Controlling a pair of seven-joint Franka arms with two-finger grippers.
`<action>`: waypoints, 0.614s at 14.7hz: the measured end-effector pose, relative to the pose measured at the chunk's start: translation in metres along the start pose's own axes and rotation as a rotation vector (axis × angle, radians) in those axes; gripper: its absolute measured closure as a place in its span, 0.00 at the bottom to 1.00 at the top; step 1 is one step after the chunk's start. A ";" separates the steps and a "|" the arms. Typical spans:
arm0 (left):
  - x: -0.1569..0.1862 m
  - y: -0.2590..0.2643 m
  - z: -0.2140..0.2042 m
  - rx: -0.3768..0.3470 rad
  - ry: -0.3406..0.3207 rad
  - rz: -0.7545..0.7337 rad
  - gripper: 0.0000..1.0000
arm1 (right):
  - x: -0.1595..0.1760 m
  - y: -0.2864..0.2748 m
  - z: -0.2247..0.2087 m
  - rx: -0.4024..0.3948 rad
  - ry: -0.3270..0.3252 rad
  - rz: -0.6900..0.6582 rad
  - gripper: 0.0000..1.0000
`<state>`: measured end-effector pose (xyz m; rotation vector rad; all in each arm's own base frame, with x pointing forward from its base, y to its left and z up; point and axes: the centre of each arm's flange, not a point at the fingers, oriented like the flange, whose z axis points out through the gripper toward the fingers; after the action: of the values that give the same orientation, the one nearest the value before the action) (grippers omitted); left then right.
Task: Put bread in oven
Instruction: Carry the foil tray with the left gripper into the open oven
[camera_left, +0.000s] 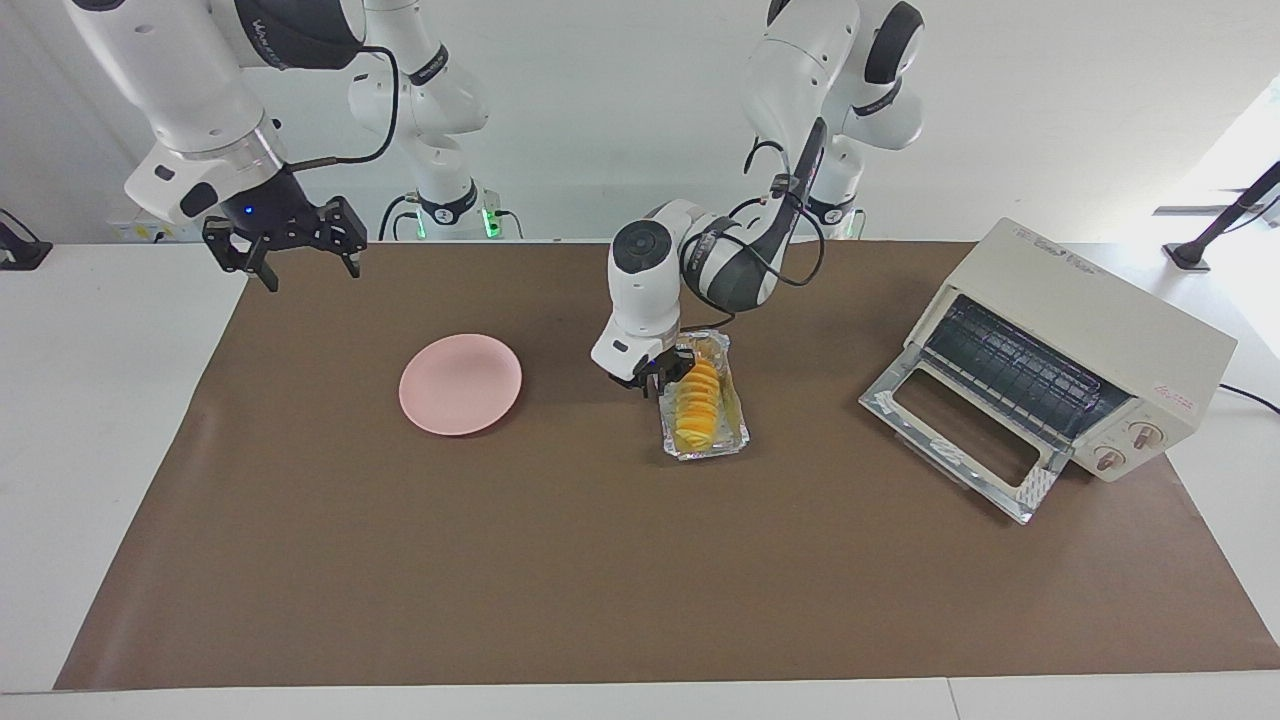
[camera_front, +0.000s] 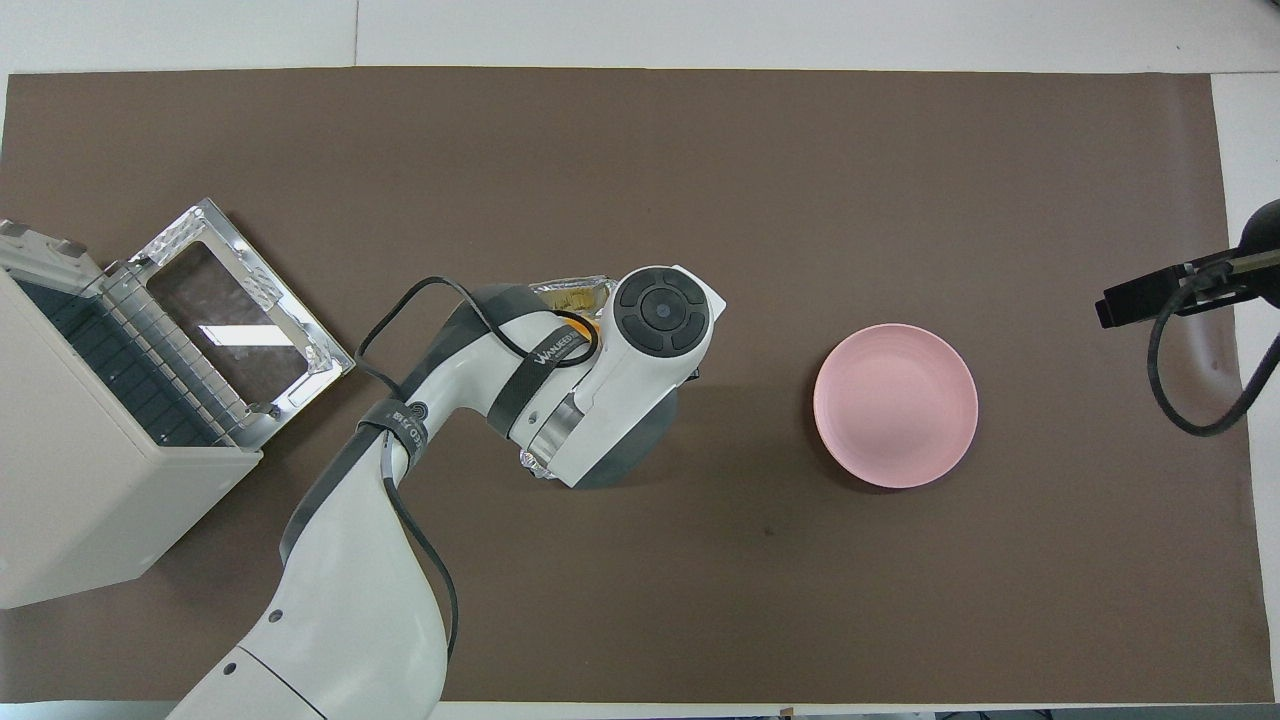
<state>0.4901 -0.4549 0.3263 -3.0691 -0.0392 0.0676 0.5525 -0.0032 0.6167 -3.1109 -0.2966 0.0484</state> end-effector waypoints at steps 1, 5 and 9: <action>0.002 -0.002 0.000 0.003 -0.001 -0.005 0.98 | 0.000 0.000 0.000 0.000 0.000 0.000 0.00; 0.027 -0.030 0.001 0.028 0.007 -0.069 0.98 | 0.000 -0.002 -0.001 0.004 0.003 -0.002 0.00; 0.082 -0.105 -0.014 0.098 0.014 -0.229 0.98 | -0.001 -0.006 -0.005 0.005 0.009 -0.009 0.00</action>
<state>0.5705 -0.3488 0.3447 -2.9433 -0.3738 0.0338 0.5504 0.0027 0.6219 -3.1038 -0.3104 0.0349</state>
